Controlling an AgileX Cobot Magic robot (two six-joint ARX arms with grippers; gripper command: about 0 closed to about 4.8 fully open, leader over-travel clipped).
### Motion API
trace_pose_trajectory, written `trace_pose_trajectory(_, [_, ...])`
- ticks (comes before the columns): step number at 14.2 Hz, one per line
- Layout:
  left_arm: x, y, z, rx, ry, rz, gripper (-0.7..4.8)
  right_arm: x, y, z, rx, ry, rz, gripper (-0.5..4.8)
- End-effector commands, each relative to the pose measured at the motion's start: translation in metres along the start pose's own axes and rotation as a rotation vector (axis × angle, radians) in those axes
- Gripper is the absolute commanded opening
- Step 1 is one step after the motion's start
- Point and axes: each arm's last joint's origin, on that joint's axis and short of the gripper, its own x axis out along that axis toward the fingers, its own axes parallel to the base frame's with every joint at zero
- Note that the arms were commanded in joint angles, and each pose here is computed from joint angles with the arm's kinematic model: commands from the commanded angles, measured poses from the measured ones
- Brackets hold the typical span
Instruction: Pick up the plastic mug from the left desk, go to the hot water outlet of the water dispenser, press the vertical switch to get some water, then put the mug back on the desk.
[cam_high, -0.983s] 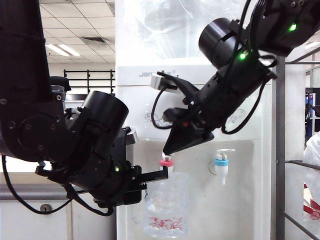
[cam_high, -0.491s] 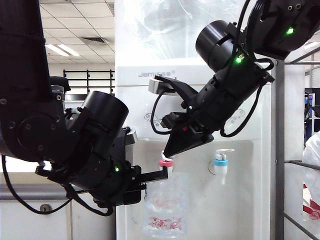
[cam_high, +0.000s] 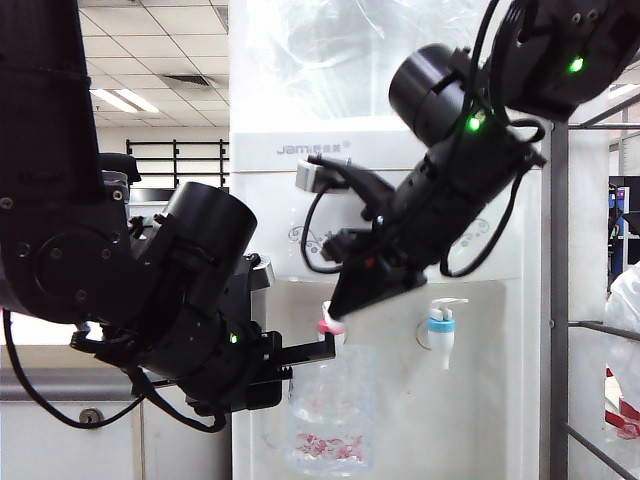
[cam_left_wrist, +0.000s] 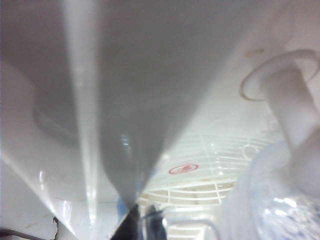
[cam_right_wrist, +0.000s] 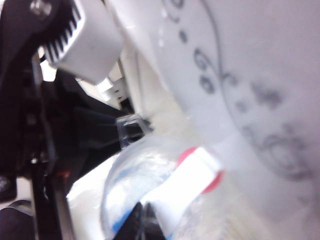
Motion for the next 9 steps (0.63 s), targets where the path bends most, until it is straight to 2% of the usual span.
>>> trace_pose_trajectory(1, [-0.001, -0.003, 0.008, -0.023, -0.054, -0.018, -0.05, 0.012, -0.005, -0.016, 0.019, 0.082, -0.011, -0.01])
trace_pose_trajectory(5, [-0.001, -0.003, 0.008, -0.023, -0.054, -0.017, -0.05, 0.007, -0.003, -0.010, 0.011, 0.062, -0.012, -0.01])
trace_pose_trajectory(9, [-0.001, -0.003, 0.008, -0.023, -0.054, -0.017, -0.05, -0.021, 0.005, 0.014, -0.025, -0.040, -0.025, -0.01])
